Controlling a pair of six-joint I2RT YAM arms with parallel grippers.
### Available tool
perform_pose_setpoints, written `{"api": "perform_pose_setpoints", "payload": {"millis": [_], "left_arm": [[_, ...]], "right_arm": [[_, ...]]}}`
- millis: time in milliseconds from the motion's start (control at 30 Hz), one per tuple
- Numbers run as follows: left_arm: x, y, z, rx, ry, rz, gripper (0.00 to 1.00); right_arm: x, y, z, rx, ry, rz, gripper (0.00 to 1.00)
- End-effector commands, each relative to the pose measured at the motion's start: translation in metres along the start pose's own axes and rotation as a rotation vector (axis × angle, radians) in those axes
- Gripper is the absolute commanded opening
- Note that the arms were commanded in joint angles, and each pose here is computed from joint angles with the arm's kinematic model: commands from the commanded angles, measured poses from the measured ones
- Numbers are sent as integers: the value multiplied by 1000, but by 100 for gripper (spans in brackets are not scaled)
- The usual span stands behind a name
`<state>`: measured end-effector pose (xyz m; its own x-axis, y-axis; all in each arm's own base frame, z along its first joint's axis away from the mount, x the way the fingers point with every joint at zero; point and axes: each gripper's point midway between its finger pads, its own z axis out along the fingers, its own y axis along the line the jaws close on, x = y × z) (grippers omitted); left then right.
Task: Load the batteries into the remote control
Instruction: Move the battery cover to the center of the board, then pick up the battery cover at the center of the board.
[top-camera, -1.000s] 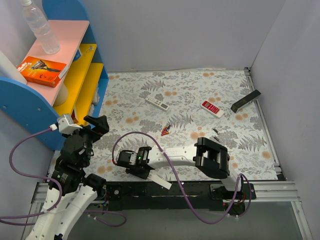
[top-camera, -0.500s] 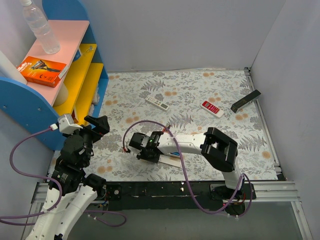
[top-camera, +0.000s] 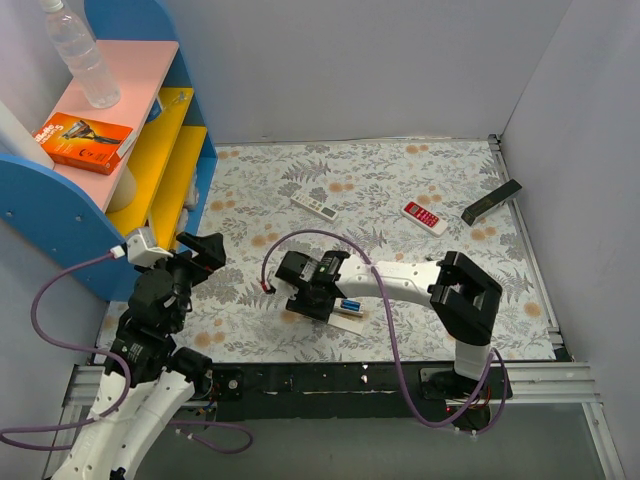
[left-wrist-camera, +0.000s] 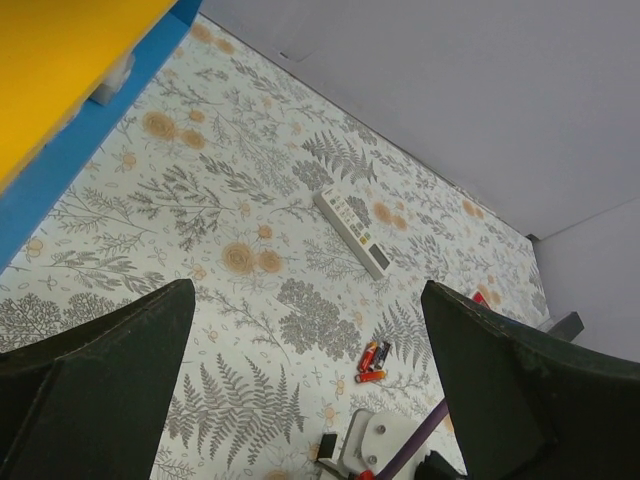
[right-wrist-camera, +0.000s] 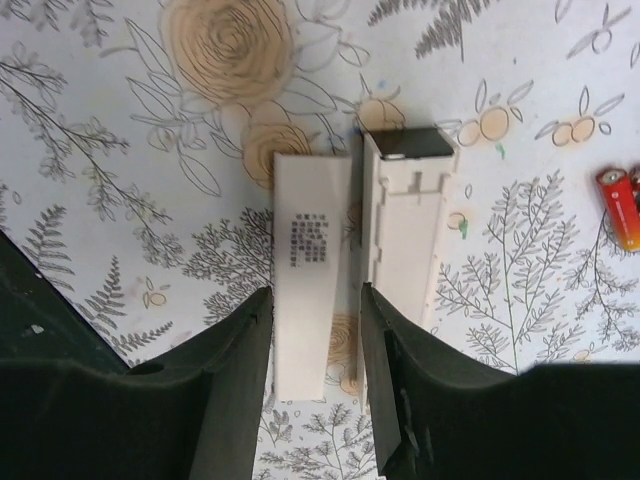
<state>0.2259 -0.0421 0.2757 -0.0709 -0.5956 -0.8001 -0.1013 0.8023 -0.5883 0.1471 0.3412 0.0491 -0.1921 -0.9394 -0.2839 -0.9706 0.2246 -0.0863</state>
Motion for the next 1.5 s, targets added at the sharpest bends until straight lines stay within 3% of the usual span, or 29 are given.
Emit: {"api": "perform_pose_setpoints", "payload": {"millis": [0, 1467], "left_arm": [[14, -5, 5, 31, 41, -10, 98], [53, -7, 17, 67, 156, -10, 98]], "right_arm": [[13, 0, -7, -25, 5, 33, 48], [54, 9, 32, -85, 132, 63, 49]]}}
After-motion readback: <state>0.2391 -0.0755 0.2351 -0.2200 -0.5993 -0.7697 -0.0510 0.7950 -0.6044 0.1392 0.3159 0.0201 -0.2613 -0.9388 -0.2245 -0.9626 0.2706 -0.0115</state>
